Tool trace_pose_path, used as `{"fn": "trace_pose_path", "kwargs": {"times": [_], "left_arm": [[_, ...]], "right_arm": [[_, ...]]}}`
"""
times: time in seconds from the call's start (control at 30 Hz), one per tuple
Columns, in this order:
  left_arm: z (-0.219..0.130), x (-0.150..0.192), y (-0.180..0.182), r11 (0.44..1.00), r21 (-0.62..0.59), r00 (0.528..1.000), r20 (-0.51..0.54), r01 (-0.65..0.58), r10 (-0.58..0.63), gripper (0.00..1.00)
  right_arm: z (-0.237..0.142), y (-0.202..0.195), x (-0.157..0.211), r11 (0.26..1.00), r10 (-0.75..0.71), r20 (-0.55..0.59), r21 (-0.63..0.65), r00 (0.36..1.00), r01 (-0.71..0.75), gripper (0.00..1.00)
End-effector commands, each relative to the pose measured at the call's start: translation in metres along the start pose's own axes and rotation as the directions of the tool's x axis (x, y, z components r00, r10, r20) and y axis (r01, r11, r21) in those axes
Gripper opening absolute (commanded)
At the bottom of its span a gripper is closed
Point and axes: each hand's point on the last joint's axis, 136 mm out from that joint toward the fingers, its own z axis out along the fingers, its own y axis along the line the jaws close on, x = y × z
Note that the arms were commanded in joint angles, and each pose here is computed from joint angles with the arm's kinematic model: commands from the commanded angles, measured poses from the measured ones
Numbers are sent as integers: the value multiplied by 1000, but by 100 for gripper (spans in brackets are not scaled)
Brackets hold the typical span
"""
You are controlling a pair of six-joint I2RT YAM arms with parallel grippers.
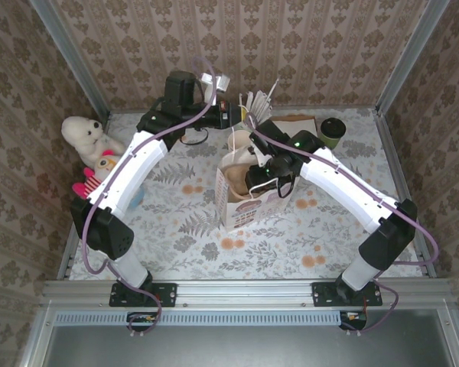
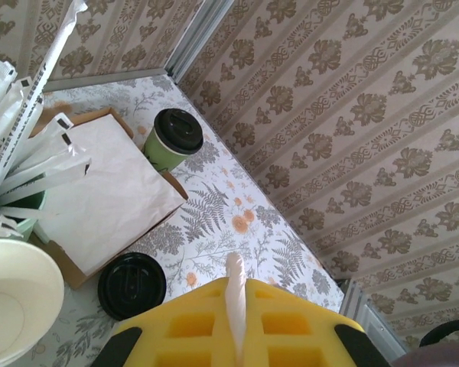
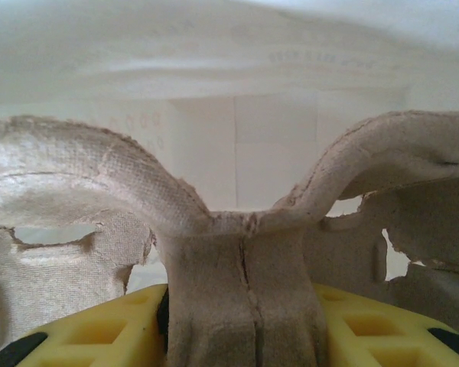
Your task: Pack the takeout coffee
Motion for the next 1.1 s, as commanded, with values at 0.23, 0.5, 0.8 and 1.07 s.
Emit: {"fn": "trace_pose_path", "kwargs": {"times": [0.23, 0.5, 0.8, 1.07], "left_arm": [[-11, -11, -46, 980, 141, 989, 66, -144, 135, 6], [-16, -2, -48, 974, 149, 985, 49, -168, 163, 14], [-48, 9, -40, 974, 97, 979, 54, -203, 198, 59], [-85, 71, -53, 915, 61, 917, 31, -398, 397, 86]], "right_arm": [[19, -7, 15, 999, 34, -137, 39, 990, -29, 47], [27, -7, 6, 997, 44, -161, 63, 986, -34, 47], [26, -3, 5, 998, 49, -156, 42, 987, -43, 47], [22, -6, 6, 997, 59, -159, 55, 985, -51, 47]]}}
